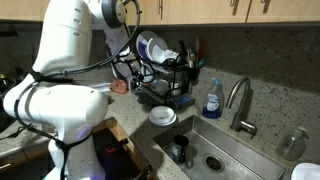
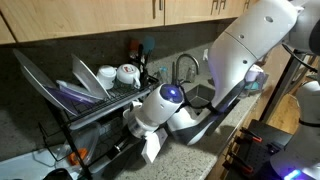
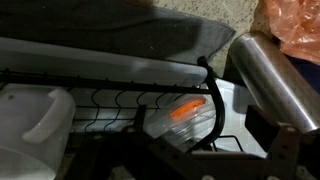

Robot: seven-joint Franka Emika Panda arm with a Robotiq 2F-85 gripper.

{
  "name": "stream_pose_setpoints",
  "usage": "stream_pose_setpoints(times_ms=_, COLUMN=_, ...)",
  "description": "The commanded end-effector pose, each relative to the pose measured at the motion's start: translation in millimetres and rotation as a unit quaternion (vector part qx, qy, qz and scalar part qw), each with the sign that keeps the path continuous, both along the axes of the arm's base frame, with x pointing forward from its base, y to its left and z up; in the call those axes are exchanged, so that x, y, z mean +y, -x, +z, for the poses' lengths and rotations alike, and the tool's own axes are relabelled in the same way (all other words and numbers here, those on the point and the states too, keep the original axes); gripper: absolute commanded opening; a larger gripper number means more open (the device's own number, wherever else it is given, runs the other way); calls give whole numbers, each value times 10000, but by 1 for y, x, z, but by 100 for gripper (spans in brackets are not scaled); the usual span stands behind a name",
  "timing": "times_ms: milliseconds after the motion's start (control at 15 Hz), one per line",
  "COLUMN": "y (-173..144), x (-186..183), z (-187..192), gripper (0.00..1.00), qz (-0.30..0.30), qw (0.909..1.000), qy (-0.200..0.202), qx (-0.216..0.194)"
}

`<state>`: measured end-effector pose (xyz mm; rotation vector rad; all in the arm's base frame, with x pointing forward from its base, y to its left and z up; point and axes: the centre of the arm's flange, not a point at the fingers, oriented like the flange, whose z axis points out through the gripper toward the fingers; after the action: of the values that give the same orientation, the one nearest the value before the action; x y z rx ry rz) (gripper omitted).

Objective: Put the white cup upright on the bottom rack, then remove the lid from the bottom rack

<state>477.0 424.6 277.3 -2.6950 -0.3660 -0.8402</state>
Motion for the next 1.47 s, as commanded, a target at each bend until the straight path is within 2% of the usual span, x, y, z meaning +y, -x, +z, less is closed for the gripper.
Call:
stream_pose_setpoints(times_ms=0, y=-1, x=13, z=-2, gripper=100, qz=-419, qw=9988, qy=-271, qx=-17)
stream_pose_setpoints(times_ms=267, y=-1, x=27, z=-7, gripper=100, qz=-1186, qw=9905, qy=-693, qx=57)
stream_pose_setpoints(times_ms=600, y=-2, x=46, z=-25, gripper=100, qz=-1985, qw=9727, qy=-1190, qx=165)
stream_pose_setpoints(times_ms=867, y=-19, x=53, z=-33, gripper=100, qz=-2566, qw=9551, qy=-1479, qx=-60)
stream_pose_setpoints(times_ms=1067, y=-34, x=57, z=-31, gripper=100, qz=-2844, qw=9451, qy=-1593, qx=-219)
stream_pose_setpoints(times_ms=1400, y=-54, x=63, z=-46, gripper=100, qz=-2997, qw=9409, qy=-1562, qx=-234)
